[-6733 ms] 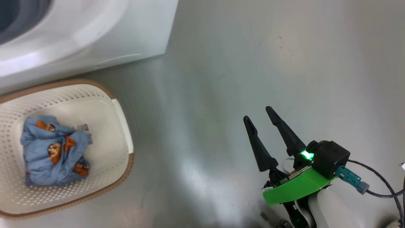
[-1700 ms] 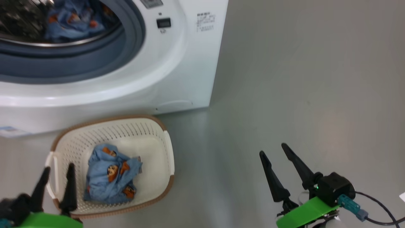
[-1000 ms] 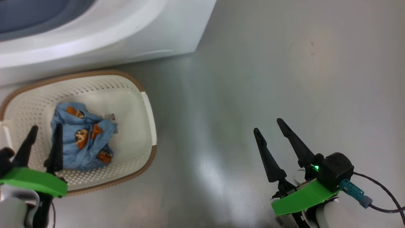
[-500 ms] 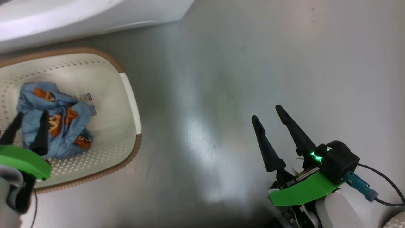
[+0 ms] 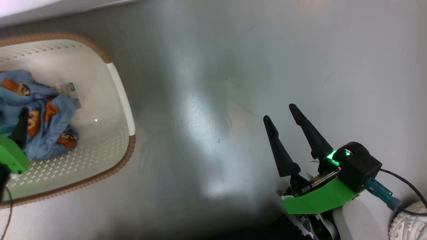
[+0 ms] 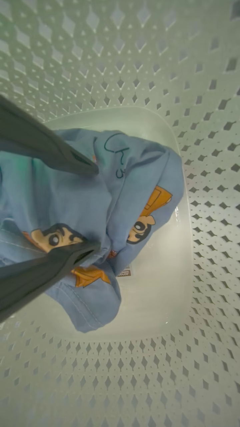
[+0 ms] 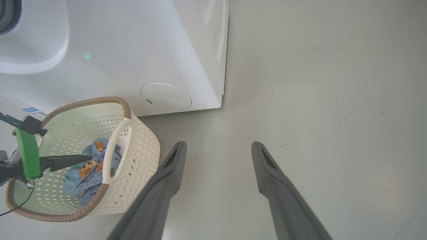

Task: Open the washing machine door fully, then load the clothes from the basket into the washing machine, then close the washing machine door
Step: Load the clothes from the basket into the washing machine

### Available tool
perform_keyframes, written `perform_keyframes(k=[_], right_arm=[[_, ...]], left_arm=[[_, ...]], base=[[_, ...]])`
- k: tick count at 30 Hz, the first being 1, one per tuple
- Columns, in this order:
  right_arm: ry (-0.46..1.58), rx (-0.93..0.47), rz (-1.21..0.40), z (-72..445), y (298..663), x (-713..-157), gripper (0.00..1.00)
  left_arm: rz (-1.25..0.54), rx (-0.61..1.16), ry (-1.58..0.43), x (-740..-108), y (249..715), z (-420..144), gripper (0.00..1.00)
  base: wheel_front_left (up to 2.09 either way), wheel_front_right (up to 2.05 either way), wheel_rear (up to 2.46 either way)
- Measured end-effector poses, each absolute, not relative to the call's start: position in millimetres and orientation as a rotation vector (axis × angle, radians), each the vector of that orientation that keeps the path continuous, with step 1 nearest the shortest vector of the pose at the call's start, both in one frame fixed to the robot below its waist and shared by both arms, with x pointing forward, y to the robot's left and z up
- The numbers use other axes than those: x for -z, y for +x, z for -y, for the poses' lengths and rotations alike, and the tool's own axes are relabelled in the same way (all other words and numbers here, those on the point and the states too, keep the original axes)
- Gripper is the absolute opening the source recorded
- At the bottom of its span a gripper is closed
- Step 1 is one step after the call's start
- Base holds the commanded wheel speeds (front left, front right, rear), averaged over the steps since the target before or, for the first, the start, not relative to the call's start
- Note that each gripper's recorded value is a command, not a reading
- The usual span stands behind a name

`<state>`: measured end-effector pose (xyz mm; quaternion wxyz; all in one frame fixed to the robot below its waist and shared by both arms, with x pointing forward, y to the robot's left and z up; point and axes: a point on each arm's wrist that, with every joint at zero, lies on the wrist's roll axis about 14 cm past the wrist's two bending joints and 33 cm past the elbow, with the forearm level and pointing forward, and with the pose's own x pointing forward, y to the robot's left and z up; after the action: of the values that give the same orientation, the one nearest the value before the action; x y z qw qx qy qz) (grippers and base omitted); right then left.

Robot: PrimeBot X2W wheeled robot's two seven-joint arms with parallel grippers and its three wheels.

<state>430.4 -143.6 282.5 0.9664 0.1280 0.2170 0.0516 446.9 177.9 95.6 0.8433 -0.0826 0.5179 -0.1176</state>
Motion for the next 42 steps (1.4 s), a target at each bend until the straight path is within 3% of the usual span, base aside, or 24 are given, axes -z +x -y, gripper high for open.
perform_keyframes(k=[22,23,24,25,26,42], right_arm=[[0.256,-0.066,-0.487,154.4,423.3,-263.0,1.0],[0.256,-0.064,-0.487,154.9,423.1,-263.0,1.0],[0.255,-0.064,-0.486,155.1,423.2,-263.6,1.0],[0.256,-0.064,-0.483,155.2,423.5,-264.6,1.0],[0.258,-0.062,-0.481,155.6,423.9,-265.6,1.0],[0.256,-0.055,-0.38,161.4,437.2,-303.0,1.0]], left_arm=[[-1.292,0.29,-0.089,-49.2,439.3,-177.4,1.0],[-1.295,0.29,-0.09,-48.6,438.4,-177.0,0.84],[-1.3,0.293,-0.086,-48.6,437.0,-177.0,0.5],[-1.302,0.296,-0.083,-49.3,436.3,-176.9,0.33],[-1.3,0.295,-0.085,-50.1,436.9,-176.7,0.0],[-1.063,0.307,-0.124,-101.2,458.1,-169.6,0.0]], base=[[0.0,0.0,0.0],[0.0,0.0,0.0],[0.0,0.0,0.0],[0.0,0.0,0.0],[0.0,0.0,0.0],[0.0,0.0,0.0]])
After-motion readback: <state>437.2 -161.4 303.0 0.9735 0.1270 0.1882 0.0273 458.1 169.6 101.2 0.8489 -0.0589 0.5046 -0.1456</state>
